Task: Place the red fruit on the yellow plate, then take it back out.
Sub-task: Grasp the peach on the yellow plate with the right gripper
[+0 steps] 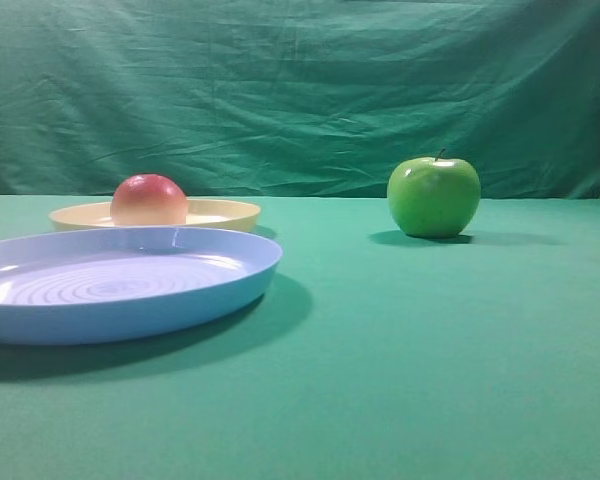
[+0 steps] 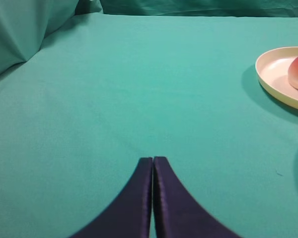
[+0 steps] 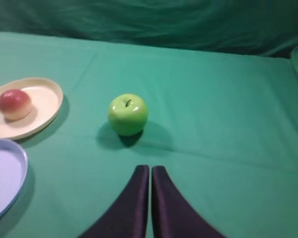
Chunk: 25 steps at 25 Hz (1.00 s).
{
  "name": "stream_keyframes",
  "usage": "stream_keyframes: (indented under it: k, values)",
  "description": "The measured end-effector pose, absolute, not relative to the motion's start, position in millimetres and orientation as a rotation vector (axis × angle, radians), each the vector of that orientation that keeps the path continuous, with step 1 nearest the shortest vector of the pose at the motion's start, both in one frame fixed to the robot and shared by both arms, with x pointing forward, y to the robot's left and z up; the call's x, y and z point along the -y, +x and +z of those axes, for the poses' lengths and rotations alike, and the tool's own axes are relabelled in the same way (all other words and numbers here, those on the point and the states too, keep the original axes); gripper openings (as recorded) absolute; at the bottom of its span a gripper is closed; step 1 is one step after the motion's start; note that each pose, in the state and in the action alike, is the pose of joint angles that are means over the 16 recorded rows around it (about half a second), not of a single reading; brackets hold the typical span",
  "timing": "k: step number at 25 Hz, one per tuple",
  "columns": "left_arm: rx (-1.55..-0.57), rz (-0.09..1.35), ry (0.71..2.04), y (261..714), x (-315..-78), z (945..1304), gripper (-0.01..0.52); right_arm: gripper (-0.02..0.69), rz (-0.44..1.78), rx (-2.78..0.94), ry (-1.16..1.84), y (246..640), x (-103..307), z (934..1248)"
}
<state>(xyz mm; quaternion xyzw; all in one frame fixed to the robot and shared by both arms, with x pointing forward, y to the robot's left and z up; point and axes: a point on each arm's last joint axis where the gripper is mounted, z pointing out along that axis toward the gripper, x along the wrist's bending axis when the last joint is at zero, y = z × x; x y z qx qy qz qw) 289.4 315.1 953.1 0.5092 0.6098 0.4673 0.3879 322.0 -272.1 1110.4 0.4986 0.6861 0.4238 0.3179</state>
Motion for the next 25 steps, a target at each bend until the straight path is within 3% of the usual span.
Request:
stream_keyframes:
  k: [16, 25]
  values:
    - [-1.551, 1.189, 1.296, 289.4, -315.1, 953.1, 0.000, 0.000, 1.110, -1.336, 1.406, 293.3, 301.7, 993.0]
    - [-1.551, 1.189, 1.296, 289.4, -315.1, 953.1, 0.000, 0.000, 1.051, -1.363, 1.498, 289.5, 303.4, 957.3]
